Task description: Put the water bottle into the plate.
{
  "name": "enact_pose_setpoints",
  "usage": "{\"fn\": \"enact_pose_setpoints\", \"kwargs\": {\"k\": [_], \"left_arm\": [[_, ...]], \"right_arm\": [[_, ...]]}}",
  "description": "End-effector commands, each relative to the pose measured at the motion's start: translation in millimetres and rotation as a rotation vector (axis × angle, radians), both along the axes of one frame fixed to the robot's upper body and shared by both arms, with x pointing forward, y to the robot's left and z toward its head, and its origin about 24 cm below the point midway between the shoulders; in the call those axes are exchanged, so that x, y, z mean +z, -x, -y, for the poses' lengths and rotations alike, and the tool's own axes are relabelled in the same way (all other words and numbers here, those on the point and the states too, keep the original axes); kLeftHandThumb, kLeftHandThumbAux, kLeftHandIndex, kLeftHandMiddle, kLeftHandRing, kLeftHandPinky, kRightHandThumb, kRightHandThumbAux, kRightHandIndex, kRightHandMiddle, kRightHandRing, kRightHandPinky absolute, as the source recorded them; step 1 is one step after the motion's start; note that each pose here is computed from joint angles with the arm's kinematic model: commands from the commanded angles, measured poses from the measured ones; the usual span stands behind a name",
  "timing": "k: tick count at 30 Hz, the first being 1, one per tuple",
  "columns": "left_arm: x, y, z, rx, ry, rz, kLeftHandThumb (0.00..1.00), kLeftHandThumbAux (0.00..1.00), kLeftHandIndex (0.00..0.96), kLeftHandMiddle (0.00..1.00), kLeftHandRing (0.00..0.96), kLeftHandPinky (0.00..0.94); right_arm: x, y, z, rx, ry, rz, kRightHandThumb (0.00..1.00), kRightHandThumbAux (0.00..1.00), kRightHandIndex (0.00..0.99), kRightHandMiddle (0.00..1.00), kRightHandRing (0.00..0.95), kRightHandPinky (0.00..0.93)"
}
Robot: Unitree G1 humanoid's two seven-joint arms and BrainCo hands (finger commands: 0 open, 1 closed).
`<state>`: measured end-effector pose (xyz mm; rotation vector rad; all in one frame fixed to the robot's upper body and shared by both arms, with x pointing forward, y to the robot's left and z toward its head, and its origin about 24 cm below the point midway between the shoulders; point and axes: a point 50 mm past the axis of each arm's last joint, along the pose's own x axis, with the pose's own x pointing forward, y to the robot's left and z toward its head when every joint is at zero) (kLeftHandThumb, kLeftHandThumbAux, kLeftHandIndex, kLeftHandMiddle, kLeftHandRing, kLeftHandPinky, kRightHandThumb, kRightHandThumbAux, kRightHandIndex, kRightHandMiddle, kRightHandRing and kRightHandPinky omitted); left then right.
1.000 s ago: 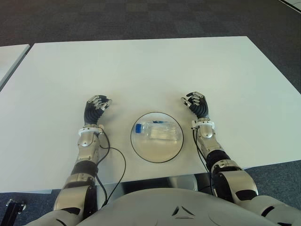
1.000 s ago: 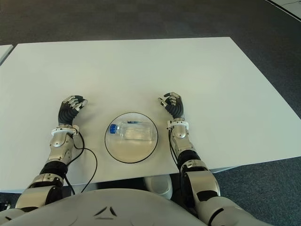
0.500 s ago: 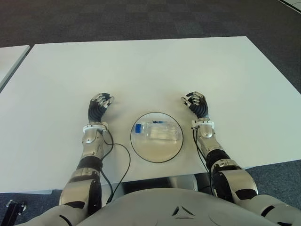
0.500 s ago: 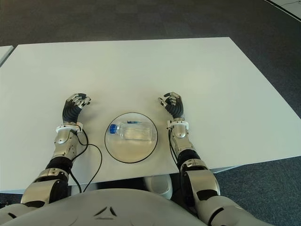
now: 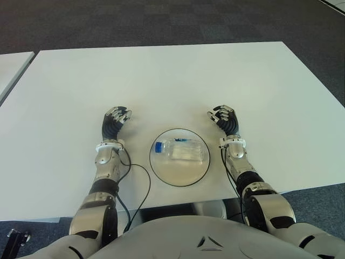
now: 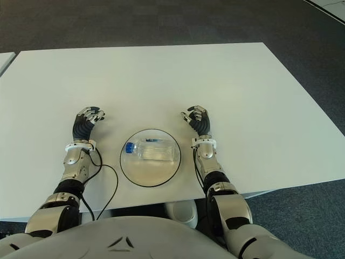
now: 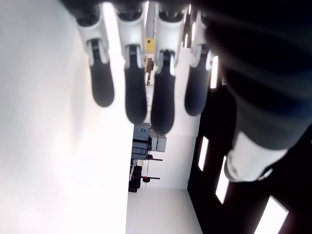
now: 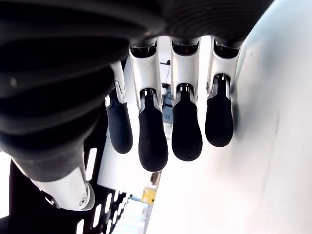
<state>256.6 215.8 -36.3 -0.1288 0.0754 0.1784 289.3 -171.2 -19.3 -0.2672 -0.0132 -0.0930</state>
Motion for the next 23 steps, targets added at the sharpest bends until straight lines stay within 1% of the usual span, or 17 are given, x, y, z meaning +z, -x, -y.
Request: {"fn": "enact_pose_setpoints", "kwargs": {"k": [1, 23], "left_arm": [[-21.5, 14.1, 4.7, 0.007, 0.04, -0.122, 0.706, 0.715, 0.433, 0.601, 0.581, 0.569], [-22.6, 14.8, 4.0, 0.021, 0.027, -0.13, 0.707, 0.714, 0.433, 0.588, 0.565, 0.55]], "right_arm": [[-6.4, 3.6, -2.0, 0.011, 0.0, -0.032, 0.709, 0.729, 0.434, 0.683, 0.683, 0.632], [-5.6, 2.6, -1.8, 0.006, -0.002, -0.03, 0.709, 0.729, 0.434, 0.676, 0.679, 0.627]]}}
